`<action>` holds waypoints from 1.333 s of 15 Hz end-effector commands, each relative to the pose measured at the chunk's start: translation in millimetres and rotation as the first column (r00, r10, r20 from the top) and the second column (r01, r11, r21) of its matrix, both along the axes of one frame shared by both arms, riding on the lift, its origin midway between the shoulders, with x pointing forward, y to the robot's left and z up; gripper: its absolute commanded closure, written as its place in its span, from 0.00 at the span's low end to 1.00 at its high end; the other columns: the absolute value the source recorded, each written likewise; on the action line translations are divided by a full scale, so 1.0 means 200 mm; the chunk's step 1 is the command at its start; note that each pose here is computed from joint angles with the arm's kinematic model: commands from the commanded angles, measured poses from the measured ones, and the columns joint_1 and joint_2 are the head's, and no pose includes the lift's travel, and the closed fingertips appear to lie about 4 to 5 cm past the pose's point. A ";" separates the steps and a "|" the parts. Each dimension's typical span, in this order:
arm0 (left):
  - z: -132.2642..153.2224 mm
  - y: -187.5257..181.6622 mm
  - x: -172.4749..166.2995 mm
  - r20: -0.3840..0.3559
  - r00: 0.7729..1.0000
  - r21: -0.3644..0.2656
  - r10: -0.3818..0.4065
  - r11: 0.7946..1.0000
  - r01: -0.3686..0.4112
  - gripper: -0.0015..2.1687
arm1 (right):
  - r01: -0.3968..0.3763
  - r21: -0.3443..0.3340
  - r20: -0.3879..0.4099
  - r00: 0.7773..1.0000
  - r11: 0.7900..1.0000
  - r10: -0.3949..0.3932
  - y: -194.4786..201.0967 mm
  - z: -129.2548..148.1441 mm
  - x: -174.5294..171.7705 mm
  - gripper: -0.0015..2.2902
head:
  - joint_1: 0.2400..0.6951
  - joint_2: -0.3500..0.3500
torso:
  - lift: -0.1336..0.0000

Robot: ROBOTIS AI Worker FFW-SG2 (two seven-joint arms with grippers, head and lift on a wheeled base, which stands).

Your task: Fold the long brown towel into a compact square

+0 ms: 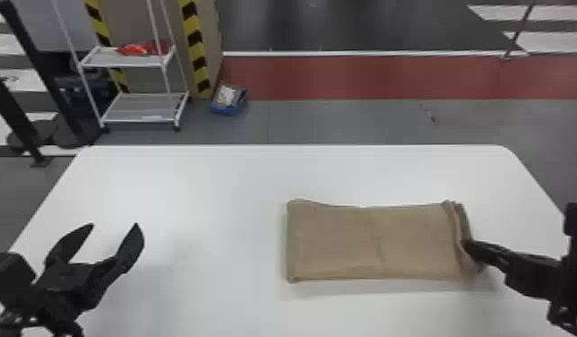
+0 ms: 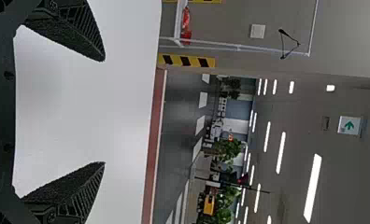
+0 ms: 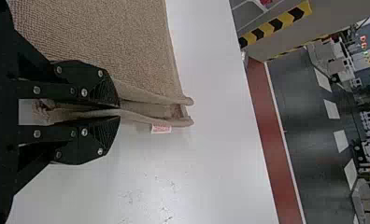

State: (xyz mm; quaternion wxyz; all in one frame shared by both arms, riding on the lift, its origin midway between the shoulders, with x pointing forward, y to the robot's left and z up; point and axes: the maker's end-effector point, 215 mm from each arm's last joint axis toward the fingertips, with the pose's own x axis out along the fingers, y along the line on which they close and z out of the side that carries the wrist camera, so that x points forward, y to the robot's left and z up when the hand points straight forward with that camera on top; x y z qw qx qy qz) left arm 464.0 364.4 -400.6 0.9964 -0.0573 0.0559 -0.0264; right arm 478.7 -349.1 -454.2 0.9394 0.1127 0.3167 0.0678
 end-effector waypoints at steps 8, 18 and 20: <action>0.00 0.00 0.00 0.001 1.000 -0.007 0.006 1.000 -0.006 0.04 | 0.042 0.048 0.123 0.991 0.998 -0.048 -0.09 0.23 0.01 0.82 | 1.00 0.50 | 0.08; -0.01 -0.01 -0.01 -0.002 1.000 -0.007 0.002 1.000 -0.002 0.04 | 0.046 0.002 0.078 0.996 0.999 -0.046 -0.15 0.14 -0.08 0.02 | 1.00 0.48 | 0.08; -0.01 -0.01 -0.01 -0.003 1.000 -0.009 0.000 1.000 0.000 0.04 | 0.040 -0.005 0.072 0.997 0.999 -0.040 -0.14 0.14 -0.06 0.02 | 1.00 0.48 | 0.08</action>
